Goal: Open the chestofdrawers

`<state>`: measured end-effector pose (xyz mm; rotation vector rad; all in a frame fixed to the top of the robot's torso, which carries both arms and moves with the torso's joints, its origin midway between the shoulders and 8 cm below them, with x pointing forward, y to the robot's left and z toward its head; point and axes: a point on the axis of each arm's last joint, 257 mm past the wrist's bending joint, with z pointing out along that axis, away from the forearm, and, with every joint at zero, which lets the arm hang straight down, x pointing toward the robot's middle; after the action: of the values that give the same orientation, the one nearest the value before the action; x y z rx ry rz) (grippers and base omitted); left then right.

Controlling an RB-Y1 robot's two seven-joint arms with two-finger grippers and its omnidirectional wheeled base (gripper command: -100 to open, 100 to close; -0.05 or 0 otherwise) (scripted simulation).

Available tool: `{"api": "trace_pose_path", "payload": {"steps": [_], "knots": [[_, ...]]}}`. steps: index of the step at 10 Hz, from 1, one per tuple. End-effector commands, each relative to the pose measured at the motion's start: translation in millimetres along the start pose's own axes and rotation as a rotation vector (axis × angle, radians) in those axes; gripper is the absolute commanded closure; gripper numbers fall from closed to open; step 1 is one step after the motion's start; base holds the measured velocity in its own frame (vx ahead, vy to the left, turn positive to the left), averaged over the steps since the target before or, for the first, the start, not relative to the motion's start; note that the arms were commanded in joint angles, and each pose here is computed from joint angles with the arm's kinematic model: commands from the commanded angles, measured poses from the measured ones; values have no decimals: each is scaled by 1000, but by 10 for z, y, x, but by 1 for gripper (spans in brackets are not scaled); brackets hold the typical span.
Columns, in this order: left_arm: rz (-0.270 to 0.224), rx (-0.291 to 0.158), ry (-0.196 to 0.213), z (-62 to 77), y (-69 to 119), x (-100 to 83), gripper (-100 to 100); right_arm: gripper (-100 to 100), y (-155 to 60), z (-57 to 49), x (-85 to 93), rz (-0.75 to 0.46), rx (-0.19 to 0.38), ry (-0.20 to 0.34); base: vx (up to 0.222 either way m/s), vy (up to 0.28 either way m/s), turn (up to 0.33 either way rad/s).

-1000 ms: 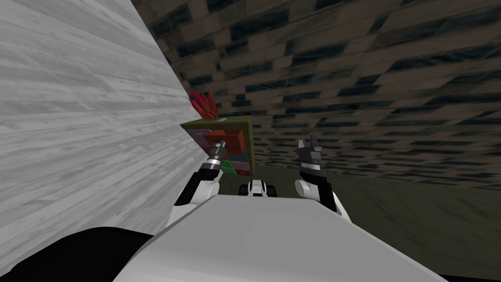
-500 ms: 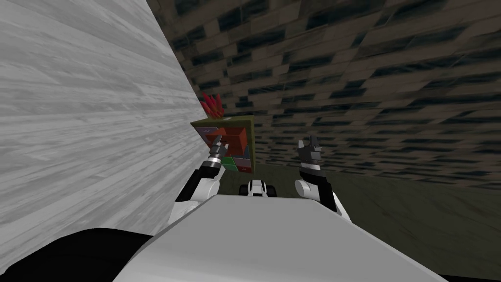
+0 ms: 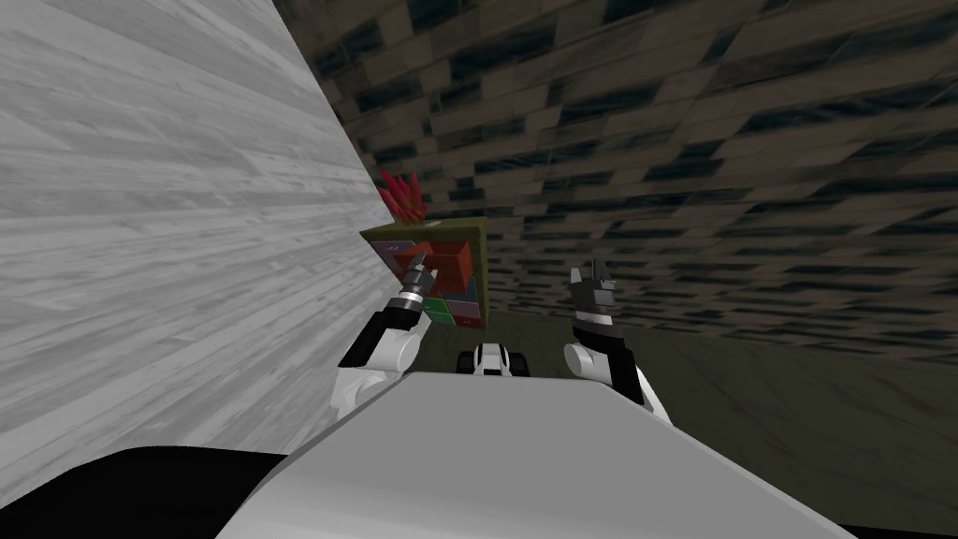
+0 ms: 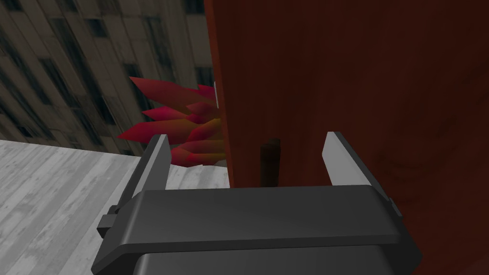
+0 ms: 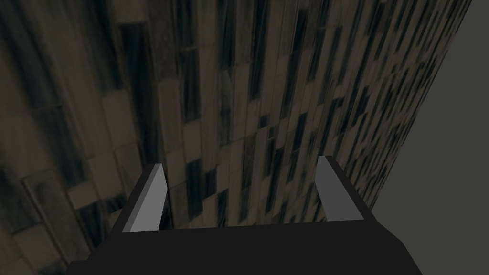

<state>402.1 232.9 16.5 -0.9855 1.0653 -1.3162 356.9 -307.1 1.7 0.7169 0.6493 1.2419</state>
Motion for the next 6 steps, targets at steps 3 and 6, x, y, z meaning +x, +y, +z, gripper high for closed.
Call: {"api": "trace_pose_path", "payload": {"steps": [3,6], "knots": [[-1,0,11,185,-157,36,-100,0,0,0,0,0,0,0,-33,-3,26],[-3,0,17,289,-261,53,-100,0,0,0,0,0,0,0,-24,-7,24]]}}
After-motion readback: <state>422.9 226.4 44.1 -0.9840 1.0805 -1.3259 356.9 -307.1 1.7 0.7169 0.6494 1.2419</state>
